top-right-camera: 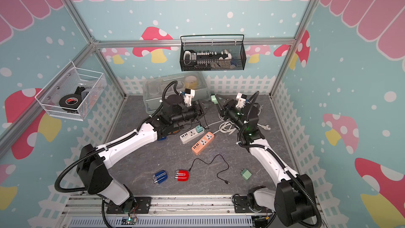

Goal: Charge the electric shaver
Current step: Insert the charging cable into the plug, then insert the plug into the socket.

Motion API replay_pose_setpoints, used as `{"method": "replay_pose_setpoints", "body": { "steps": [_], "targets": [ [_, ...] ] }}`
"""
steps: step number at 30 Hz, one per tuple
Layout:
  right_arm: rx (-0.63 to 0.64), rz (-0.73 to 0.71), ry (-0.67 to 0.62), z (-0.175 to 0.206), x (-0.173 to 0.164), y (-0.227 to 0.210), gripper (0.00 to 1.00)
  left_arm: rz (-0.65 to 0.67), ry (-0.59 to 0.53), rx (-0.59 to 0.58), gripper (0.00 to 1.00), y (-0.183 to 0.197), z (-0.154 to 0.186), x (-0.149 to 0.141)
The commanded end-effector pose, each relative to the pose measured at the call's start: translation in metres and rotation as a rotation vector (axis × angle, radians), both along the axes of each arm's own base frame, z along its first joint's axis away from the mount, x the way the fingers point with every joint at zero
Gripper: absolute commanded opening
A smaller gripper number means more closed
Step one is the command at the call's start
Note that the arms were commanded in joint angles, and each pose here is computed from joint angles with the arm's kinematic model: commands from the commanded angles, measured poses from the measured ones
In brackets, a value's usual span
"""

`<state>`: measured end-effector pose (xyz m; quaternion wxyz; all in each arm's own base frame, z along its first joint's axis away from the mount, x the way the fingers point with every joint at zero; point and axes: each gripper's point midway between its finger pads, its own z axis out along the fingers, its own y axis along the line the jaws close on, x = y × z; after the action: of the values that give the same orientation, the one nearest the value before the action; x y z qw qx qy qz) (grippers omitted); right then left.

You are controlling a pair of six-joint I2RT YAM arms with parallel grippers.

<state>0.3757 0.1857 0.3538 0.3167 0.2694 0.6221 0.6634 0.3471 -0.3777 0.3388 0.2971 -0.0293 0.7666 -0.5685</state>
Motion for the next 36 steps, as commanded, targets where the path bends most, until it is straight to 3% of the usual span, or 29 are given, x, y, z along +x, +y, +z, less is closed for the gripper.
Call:
{"method": "replay_pose_setpoints", "body": {
  "steps": [1,4,9,15,17,24,30,36],
  "targets": [
    [0.009,0.001,0.056,0.007,-0.003,-0.001,0.0,0.018,-0.046,0.086,0.74,0.02,-0.002,-0.011],
    [0.069,-0.029,0.094,0.001,0.002,-0.004,0.0,0.065,0.005,0.062,0.8,0.038,-0.004,-0.011],
    [0.175,-0.045,0.112,-0.003,0.014,-0.003,0.0,0.114,0.223,-0.061,0.81,0.046,-0.01,0.003],
    [0.165,-0.025,0.183,-0.016,0.018,0.008,0.0,0.123,0.496,-0.138,0.76,0.027,-0.032,0.012],
    [0.153,-0.022,0.203,-0.022,0.018,0.009,0.0,0.135,0.542,-0.144,0.77,0.025,-0.035,0.012],
    [0.145,-0.004,0.214,-0.029,0.014,0.014,0.0,0.162,0.576,-0.175,0.78,0.015,-0.035,0.02],
    [0.124,-0.012,0.239,-0.045,0.007,0.011,0.0,0.163,0.525,-0.225,0.78,0.011,-0.015,0.032],
    [0.137,0.018,0.221,-0.036,0.007,0.016,0.0,0.135,0.574,-0.225,0.74,0.0,-0.034,0.036]
  ]
}}
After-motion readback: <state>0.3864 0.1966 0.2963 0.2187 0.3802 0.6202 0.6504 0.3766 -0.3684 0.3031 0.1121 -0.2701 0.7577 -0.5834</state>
